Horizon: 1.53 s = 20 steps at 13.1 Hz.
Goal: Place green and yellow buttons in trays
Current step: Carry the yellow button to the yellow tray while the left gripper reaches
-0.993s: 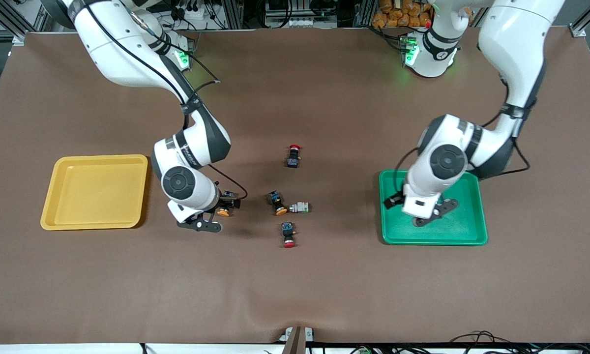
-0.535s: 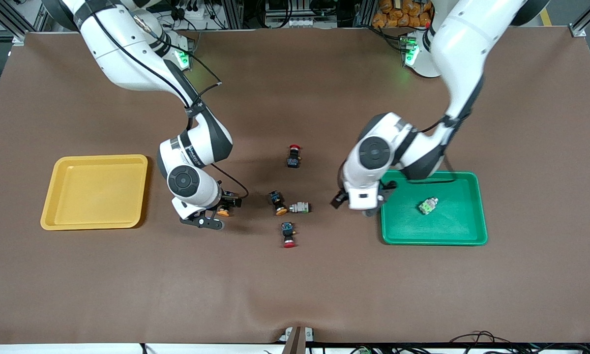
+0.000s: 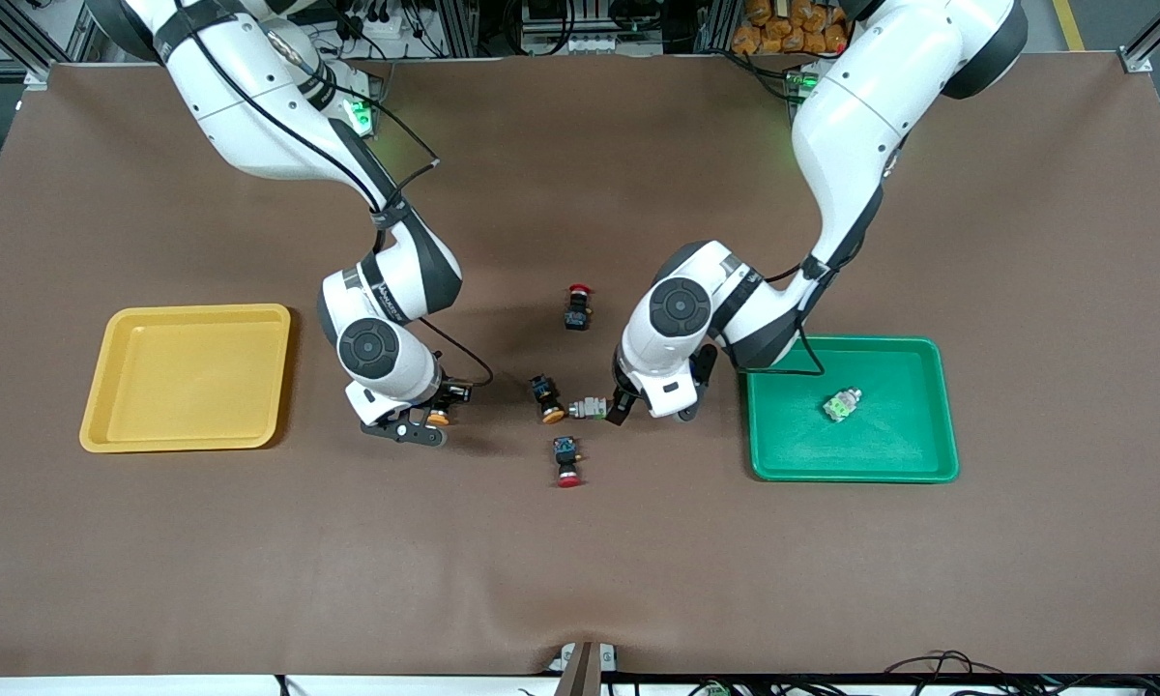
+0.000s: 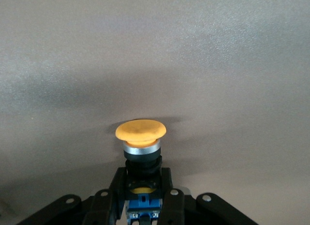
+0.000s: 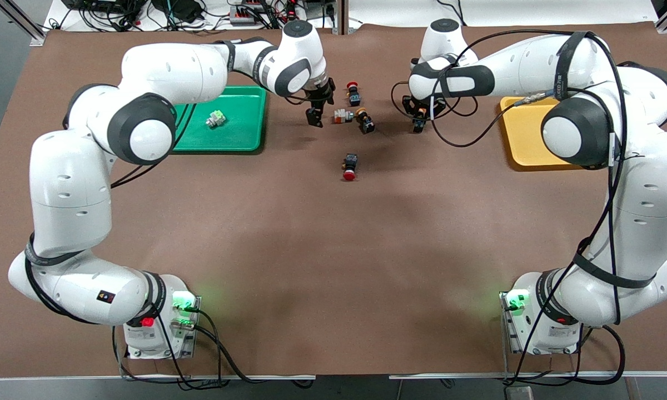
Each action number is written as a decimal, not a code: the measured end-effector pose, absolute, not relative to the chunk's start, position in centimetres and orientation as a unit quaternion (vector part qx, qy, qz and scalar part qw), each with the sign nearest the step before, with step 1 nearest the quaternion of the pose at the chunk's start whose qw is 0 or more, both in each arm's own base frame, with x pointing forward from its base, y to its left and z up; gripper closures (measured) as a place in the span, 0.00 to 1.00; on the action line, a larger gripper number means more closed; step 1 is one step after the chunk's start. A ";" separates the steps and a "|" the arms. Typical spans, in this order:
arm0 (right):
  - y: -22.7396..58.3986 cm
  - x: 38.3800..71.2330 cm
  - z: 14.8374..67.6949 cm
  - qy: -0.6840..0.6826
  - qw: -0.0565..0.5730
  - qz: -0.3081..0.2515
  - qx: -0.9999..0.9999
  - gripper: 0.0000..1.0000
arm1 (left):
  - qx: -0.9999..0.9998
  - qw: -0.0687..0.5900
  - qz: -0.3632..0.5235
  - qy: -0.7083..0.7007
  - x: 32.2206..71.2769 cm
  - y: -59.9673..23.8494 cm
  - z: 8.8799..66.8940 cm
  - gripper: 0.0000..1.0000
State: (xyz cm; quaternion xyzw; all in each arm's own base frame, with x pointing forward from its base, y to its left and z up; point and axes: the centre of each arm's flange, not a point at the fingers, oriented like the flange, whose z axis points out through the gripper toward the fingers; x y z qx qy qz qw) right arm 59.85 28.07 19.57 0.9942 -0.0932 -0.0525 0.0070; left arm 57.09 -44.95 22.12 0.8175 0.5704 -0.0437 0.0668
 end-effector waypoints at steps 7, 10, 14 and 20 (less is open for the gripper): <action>25.3 61.5 23.5 -0.101 0.021 -0.064 0.993 0.67 | 0.771 0.094 -0.056 0.627 57.2 -45.9 20.2 0.00; 19.3 63.2 26.5 -0.073 0.020 -0.078 0.994 0.67 | 0.766 0.098 -0.064 0.632 57.2 -46.0 19.6 0.00; 11.3 64.3 29.7 -0.062 0.015 -0.094 0.993 0.67 | 0.765 0.097 -0.065 0.633 57.2 -46.0 19.3 0.00; -2.5 63.8 30.2 -0.040 -0.002 -0.122 0.992 0.67 | 0.761 0.093 -0.075 0.638 56.9 -46.1 18.7 0.00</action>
